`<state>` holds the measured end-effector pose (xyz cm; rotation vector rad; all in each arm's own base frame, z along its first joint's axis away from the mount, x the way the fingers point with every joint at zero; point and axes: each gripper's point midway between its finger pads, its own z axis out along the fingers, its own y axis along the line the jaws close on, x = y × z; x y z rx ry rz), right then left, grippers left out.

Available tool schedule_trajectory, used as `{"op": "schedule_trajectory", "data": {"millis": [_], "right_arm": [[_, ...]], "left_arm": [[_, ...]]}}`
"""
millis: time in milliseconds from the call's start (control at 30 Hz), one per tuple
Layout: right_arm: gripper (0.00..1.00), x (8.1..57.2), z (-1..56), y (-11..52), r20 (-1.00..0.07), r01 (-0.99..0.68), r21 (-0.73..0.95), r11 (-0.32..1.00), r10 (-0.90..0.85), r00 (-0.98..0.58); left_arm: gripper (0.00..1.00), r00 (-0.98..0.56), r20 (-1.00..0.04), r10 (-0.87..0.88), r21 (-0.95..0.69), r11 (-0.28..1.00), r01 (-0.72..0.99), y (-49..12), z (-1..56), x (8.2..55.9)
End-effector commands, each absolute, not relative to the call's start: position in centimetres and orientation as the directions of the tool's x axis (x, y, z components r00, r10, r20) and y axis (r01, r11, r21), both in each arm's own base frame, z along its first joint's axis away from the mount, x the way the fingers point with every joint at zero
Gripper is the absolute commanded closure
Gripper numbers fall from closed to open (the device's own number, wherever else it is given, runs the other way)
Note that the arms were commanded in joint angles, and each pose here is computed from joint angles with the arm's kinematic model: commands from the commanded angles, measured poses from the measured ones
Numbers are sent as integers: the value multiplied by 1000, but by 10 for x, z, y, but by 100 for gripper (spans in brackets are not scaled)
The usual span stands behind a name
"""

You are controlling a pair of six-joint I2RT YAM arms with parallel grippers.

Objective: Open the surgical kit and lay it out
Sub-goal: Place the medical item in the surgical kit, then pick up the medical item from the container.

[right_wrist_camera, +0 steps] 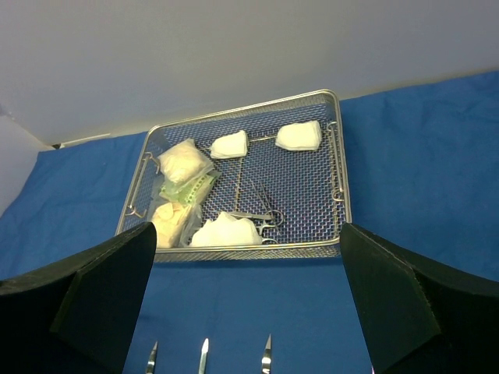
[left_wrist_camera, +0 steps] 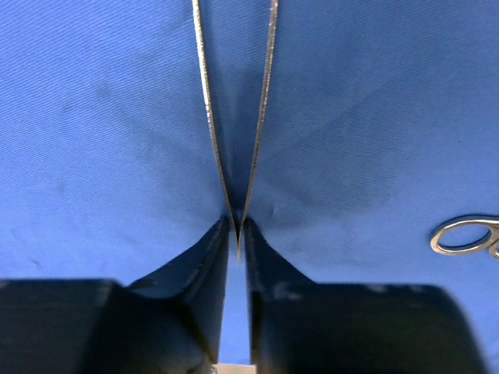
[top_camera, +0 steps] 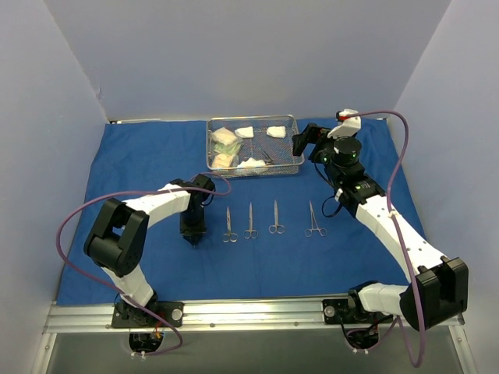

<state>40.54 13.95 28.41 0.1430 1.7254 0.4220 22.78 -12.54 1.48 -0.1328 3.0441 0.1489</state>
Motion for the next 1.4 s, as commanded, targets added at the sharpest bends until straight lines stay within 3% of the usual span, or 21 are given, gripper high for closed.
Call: {"op": "schedule_trajectory", "data": {"millis": [0,100,133,333,400,467,733,767,900,933,967,1033,1067,1367], "right_arm": [[0,408,311,131,-932,-131,355,926,338,-132],[0,409,311,128,-931,-123,356,926,340,-131],[0,408,311,127,-931,-118,355,927,340,-131],[0,411,310,121,-937,-100,338,936,325,-131],[0,415,308,121,-942,-100,323,941,308,-136],[0,419,313,123,-956,-119,278,953,263,-129],[0,467,291,151,-981,-261,43,964,-9,-195],[0,475,264,159,-963,-295,30,955,-52,-265],[0,510,246,178,-919,-359,-18,933,-156,-361],[0,515,237,180,-903,-370,-16,929,-172,-394],[0,516,192,185,-836,-391,-5,921,-218,-503],[0,526,187,193,-806,-423,0,906,-251,-536],[0,533,157,197,-766,-427,5,904,-271,-583],[2,542,96,210,-660,-459,0,888,-345,-668]], "left_arm": [[74,-991,-98,-87,96,991,-97,-128,16,232],[70,-989,-111,-98,114,987,-110,-124,24,234],[61,-989,-114,-99,118,987,-112,-123,27,233],[36,-982,-166,-87,61,993,-98,-128,57,236],[24,-979,-192,-73,25,997,-79,-132,70,238],[5,-974,-216,-61,-21,998,-58,-139,86,241],[6,-884,-462,-79,-131,991,-20,-149,167,277],[6,-869,-485,-97,-139,990,-33,-149,176,282],[6,-802,-573,-170,-198,978,-66,-146,204,299],[6,-792,-583,-181,-212,975,-67,-145,208,302],[6,-787,-586,-194,-231,971,-67,-145,211,303],[6,-786,-579,-217,-295,954,-46,-147,212,306],[6,-787,-576,-222,-306,951,-45,-145,210,307],[6,-810,-520,-272,-343,935,-94,-123,194,315]]}}
